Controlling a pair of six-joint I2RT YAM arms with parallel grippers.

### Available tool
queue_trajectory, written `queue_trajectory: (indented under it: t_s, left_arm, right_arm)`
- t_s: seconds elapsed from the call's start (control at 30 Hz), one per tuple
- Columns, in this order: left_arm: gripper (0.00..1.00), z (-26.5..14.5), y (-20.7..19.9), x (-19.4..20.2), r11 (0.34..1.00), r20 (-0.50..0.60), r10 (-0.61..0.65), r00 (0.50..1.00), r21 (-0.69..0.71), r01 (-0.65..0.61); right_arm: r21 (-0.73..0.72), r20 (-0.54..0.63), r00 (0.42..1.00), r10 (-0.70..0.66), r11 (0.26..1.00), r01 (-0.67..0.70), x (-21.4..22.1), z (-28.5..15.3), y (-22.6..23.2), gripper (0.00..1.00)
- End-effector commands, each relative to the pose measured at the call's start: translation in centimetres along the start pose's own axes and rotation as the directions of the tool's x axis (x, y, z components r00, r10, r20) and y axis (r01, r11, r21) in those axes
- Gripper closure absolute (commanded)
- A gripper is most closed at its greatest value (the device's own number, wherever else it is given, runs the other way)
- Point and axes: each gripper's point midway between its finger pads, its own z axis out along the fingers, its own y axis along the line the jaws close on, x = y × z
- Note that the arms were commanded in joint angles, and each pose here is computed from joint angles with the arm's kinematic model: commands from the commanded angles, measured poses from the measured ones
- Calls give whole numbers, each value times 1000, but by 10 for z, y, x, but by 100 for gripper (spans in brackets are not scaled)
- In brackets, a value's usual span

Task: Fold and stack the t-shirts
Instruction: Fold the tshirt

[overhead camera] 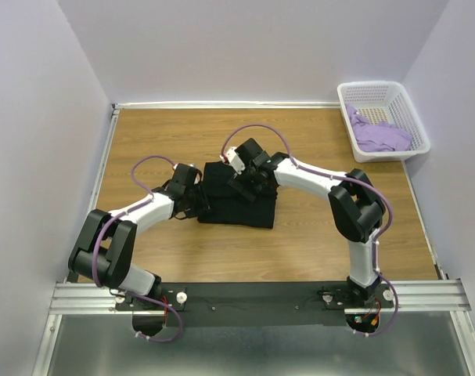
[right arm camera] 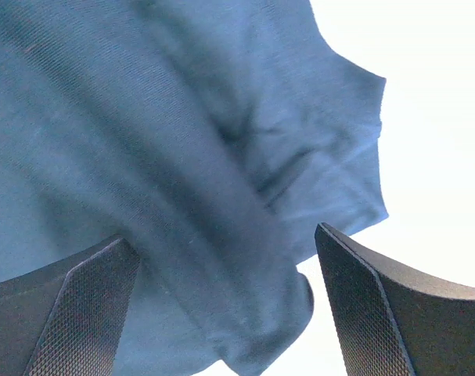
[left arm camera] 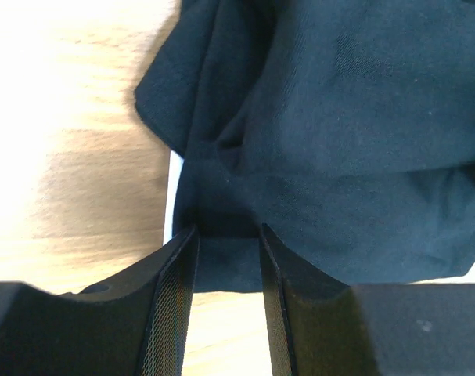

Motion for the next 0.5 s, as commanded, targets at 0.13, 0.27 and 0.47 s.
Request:
queue_trajectory:
  t_s: [0.13, 0.27, 0.47]
  left_arm:
    - [55, 12, 22, 33, 998, -129, 47, 991, -41, -53]
    - [55, 11, 21, 36, 997, -140, 61, 988, -29, -66]
    - [55, 8, 17, 33, 998, -128, 65, 990, -14, -67]
  right_arm:
    - [270, 49, 998, 28, 962, -40, -35, 9, -80, 3]
    - [389, 116, 983, 141, 904, -176, -52, 7, -144, 4]
    - [369, 240, 944, 228, 877, -306, -78, -5, -181, 4]
